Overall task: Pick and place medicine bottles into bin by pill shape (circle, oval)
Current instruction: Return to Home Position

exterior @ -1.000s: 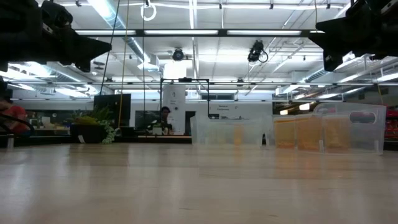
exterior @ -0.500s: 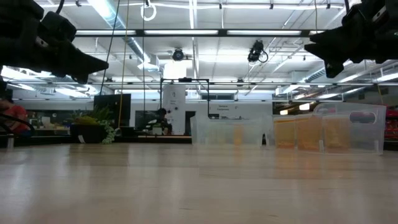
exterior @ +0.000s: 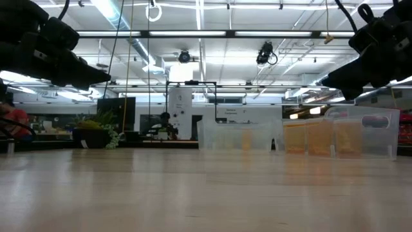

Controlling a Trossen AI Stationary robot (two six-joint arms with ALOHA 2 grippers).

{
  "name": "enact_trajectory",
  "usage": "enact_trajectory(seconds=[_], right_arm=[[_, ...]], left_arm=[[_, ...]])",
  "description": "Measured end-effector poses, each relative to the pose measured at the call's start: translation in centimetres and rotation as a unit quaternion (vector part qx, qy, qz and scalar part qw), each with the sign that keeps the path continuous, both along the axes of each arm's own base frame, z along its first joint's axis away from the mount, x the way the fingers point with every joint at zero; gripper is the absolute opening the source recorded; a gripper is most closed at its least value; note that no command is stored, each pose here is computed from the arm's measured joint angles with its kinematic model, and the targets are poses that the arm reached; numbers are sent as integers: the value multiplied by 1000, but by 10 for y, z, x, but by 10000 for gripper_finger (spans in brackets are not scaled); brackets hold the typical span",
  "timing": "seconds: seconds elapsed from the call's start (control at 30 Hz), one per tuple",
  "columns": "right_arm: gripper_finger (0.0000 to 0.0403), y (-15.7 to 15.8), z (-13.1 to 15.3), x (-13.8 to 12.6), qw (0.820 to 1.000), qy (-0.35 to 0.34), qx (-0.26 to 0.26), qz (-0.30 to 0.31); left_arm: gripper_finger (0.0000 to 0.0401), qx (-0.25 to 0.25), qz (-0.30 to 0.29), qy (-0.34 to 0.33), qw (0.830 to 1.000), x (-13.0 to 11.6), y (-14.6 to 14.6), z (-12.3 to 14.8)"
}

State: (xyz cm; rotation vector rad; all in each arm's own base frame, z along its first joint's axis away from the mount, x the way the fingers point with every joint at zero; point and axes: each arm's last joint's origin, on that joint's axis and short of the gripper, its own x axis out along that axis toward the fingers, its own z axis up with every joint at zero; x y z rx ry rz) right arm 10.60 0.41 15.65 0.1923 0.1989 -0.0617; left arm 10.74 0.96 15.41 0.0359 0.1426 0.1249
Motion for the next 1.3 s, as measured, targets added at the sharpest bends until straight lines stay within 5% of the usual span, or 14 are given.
enact_trajectory(seconds=[0.27,1.3], right_arm=[[129,0,-1,0,1000,4,1,2],[129,0,0,0,1000,3,1,2]], left_arm=[[26,-41,5,-6,999,0,0,0],[19,-38,5,-7,999,0,0,0]])
